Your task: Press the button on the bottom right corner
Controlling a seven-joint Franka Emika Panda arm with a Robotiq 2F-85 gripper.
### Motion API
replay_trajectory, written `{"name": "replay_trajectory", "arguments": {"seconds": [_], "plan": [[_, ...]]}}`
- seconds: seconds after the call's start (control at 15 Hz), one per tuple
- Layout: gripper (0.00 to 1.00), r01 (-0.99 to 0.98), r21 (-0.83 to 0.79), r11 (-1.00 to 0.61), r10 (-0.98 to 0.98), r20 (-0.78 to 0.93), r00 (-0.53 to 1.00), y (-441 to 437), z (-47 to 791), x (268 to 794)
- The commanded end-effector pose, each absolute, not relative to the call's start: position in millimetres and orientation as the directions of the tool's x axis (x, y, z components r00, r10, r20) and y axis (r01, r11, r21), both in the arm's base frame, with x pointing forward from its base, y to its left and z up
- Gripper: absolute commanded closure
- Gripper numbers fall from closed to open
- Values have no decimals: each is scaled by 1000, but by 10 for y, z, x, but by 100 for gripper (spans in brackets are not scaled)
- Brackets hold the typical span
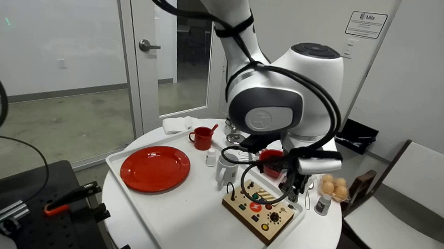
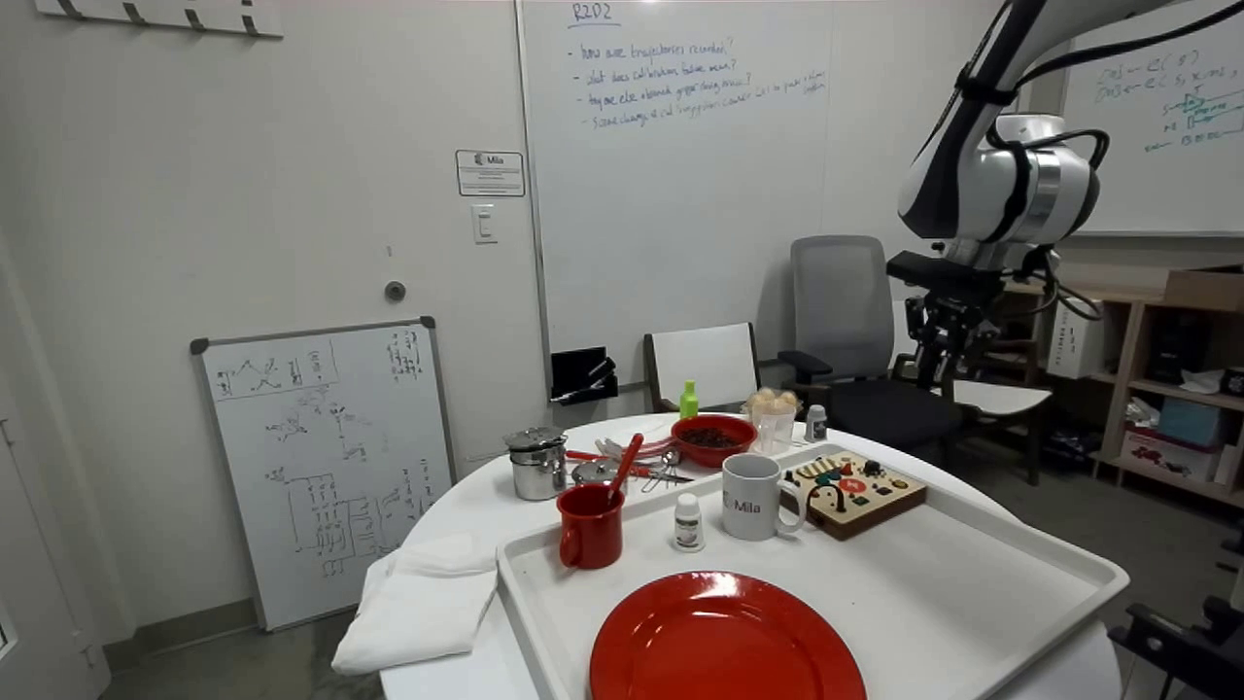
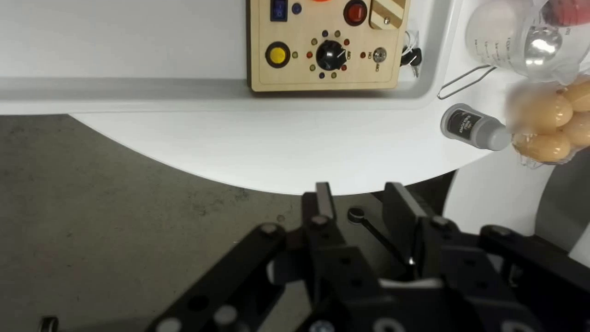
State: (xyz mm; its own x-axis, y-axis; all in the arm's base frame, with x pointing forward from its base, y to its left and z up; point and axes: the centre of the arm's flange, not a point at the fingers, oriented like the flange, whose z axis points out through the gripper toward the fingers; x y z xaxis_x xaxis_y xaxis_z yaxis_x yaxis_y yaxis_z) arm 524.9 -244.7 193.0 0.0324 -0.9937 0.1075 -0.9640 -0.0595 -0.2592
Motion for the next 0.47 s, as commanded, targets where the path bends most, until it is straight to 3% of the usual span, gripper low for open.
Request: {"name": "replay_trajectory", "arguments": {"seconds": [0.0,0.4], "plan": [[58,-965,-257,-59,-994,107,33,-2446,1914,5245],[55,-967,-249,-58,-994,106,32,-2452,1868,5230]]}}
